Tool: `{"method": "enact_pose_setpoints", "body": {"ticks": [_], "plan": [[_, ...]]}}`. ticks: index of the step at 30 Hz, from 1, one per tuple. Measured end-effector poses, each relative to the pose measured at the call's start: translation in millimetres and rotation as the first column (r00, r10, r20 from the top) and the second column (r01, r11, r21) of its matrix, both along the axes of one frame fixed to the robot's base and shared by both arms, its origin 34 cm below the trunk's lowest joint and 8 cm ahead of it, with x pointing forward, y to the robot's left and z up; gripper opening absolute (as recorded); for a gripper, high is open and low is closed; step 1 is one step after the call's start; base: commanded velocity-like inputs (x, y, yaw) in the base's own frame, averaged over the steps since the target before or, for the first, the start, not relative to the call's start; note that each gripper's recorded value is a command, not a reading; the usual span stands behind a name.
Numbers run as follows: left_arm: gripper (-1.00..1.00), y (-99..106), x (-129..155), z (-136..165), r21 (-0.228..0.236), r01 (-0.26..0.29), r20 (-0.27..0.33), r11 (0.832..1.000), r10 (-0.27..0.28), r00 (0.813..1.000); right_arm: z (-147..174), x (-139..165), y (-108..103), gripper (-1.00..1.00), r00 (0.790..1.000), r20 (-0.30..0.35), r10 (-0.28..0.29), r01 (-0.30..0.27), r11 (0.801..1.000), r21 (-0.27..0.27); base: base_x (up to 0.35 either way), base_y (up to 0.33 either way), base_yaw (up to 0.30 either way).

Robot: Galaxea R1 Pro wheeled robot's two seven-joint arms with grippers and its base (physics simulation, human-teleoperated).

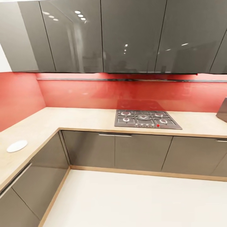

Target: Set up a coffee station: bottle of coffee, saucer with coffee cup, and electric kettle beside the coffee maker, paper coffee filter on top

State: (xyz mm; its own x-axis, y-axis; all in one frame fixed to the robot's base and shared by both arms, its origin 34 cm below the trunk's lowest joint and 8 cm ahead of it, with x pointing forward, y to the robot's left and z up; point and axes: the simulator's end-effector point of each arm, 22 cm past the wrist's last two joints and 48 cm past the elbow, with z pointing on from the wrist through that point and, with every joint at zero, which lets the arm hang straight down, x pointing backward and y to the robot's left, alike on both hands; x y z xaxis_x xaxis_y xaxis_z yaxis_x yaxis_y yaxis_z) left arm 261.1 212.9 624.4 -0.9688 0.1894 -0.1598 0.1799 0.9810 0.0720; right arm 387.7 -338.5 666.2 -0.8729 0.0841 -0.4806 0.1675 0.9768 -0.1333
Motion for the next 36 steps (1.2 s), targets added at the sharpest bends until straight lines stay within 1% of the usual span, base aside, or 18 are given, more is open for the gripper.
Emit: {"method": "enact_pose_setpoints", "body": {"ticks": [13,25,31,36], "plan": [[1.0,0.0,1.0,0.2,0.0,-0.001,0.003,1.0,0.001,1.0,0.0,0.1,0.7,1.0,1.0,0.0,-0.001,0.001,1.0,0.0,0.326,-0.086,0.019],[1.0,0.2,1.3,0.2,-0.001,-0.003,0.004,1.0,0.003,1.0,0.0,0.2,0.9,1.0,1.0,0.0,0.0,0.0,1.0,0.0,0.331,-0.014,0.267],[1.0,-0.3,3.9,0.6,-0.003,-0.003,0.016,1.0,0.003,1.0,0.0,0.5,0.8,1.0,1.0,0.0,-0.001,0.001,1.0,0.0,0.299,-0.166,0.276],[1.0,-0.6,4.3,0.5,-0.003,-0.003,0.016,1.0,0.003,1.0,-0.2,0.6,0.9,1.0,1.0,0.0,0.0,0.0,1.0,0.0,0.135,-0.082,0.276]]}}
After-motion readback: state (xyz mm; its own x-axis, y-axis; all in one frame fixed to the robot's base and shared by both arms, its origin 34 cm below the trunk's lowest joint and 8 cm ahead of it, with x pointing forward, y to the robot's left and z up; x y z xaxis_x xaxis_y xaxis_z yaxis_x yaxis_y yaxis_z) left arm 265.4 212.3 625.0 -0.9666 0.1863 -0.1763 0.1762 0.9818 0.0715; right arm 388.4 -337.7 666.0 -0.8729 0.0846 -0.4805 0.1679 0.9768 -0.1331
